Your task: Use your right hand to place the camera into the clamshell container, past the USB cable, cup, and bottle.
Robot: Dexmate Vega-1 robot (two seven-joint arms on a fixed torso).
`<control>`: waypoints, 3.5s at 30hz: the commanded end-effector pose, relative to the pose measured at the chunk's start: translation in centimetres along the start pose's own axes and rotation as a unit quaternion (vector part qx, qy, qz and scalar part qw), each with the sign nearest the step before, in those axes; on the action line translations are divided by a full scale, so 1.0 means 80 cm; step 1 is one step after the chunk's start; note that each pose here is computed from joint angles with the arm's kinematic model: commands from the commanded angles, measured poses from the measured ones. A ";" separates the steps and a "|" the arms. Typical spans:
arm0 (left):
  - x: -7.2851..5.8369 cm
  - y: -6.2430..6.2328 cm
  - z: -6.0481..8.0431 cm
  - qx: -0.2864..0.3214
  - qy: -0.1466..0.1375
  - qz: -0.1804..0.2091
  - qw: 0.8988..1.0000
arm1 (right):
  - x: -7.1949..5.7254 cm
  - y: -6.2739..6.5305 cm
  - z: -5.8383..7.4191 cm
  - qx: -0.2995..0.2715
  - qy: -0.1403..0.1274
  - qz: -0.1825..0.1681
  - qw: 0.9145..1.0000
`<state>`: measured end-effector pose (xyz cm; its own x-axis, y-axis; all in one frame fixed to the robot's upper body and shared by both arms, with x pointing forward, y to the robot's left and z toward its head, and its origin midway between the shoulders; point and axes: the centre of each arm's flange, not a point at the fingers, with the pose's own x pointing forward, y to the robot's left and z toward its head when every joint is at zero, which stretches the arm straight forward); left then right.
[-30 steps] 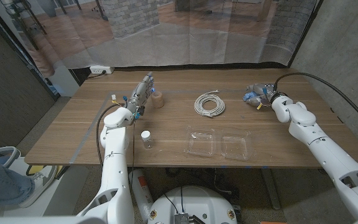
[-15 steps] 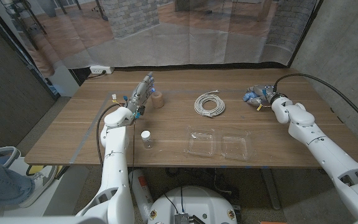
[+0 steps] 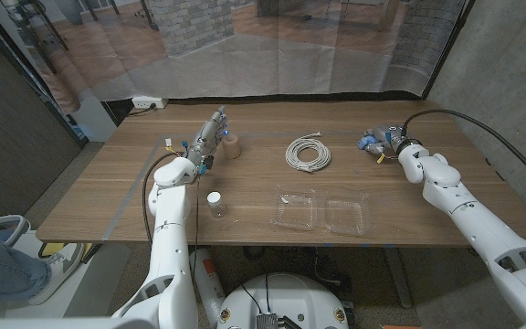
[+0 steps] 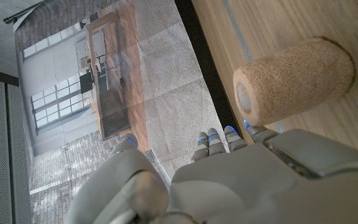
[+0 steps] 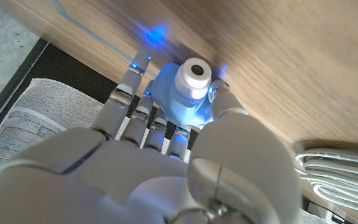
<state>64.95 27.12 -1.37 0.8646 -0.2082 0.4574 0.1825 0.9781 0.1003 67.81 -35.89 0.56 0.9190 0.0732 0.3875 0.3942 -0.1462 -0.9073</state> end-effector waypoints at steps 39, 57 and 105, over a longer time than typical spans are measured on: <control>0.004 -0.008 0.010 0.008 -0.004 -0.007 1.000 | -0.036 -0.033 -0.005 0.011 -0.010 -0.081 0.997; -0.001 -0.010 0.022 0.020 -0.017 -0.011 1.000 | -0.079 -0.069 0.000 -0.012 -0.031 -0.114 0.993; -0.014 0.009 0.018 0.019 -0.012 -0.007 1.000 | -0.166 -0.084 0.024 -0.026 -0.070 -0.144 0.987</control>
<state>63.52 27.88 -0.41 0.8483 -0.2250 0.4794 0.1778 0.9737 0.1424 54.21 -34.12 1.32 0.7727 0.2377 0.5886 0.6283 -0.1541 -0.7625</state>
